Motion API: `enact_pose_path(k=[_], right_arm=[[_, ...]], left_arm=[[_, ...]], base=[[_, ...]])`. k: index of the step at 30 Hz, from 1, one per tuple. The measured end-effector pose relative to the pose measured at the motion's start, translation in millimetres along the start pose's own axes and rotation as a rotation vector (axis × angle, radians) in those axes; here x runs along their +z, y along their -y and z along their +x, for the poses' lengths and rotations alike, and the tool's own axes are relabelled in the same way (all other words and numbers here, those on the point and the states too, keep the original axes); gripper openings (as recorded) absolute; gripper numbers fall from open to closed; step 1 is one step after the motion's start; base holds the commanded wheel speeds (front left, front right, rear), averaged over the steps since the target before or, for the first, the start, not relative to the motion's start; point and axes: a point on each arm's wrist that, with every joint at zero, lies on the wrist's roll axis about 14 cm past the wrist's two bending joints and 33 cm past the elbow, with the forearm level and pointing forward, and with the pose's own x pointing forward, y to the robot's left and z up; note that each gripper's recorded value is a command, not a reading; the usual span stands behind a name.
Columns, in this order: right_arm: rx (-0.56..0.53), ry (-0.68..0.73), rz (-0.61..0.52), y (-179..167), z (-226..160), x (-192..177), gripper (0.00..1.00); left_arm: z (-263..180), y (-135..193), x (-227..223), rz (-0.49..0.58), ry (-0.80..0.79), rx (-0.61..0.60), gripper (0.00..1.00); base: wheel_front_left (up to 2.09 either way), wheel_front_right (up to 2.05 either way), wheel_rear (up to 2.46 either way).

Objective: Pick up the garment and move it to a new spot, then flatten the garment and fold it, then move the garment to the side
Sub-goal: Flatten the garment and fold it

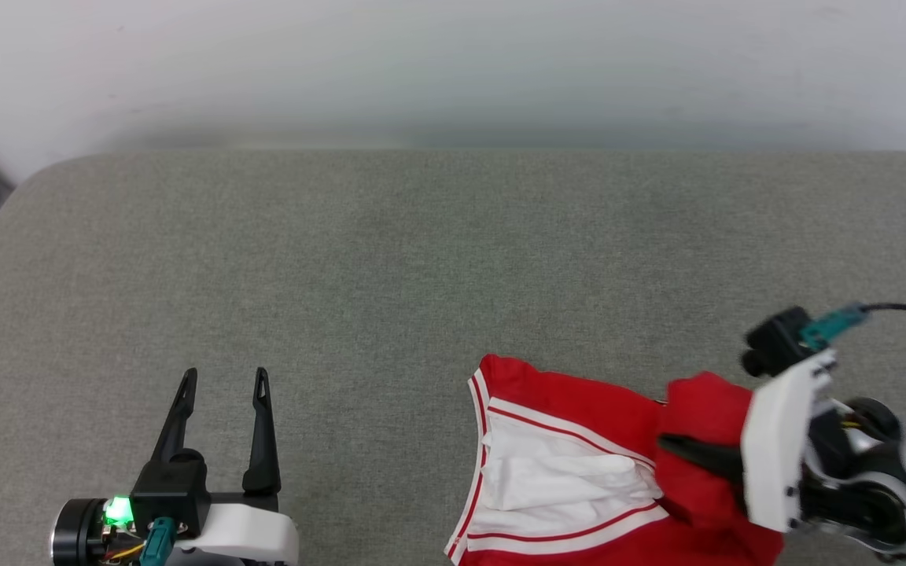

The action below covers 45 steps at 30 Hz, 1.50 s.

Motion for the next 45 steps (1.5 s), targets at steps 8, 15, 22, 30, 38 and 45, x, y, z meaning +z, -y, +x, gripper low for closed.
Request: enact_pose_path(k=[8, 15, 22, 30, 38, 45], right_arm=[[0.061, -0.079, -0.125, -33, 52, 15, 0.00], [0.058, -0.207, -0.166, -34, 94, -13, 0.00], [0.043, -0.217, -0.150, -26, 111, -29, 0.00], [0.036, 0.008, -0.210, -28, 86, 11, 1.00], [-0.151, 0.544, -0.320, 5, 1, 104, 1.00], [-0.385, 0.930, -0.331, 41, -82, 129, 1.00]], left_arm=[[8, 1, -8, -0.003, -0.019, -0.001, 1.00], [15, 0, -16, -0.003, -0.040, 0.006, 1.00], [18, -2, -19, -0.005, -0.049, 0.016, 1.00], [13, 1, -13, -0.007, -0.033, 0.007, 1.00], [5, 12, -4, -0.019, -0.010, -0.022, 1.00], [3, 21, 3, -0.025, 0.011, -0.050, 1.00]], base=[[0.00, 0.00, 0.00], [0.00, 0.00, 0.00], [0.00, 0.00, 0.00], [0.00, 0.00, 0.00], [0.00, 0.00, 0.00], [0.00, 0.00, 0.00]])
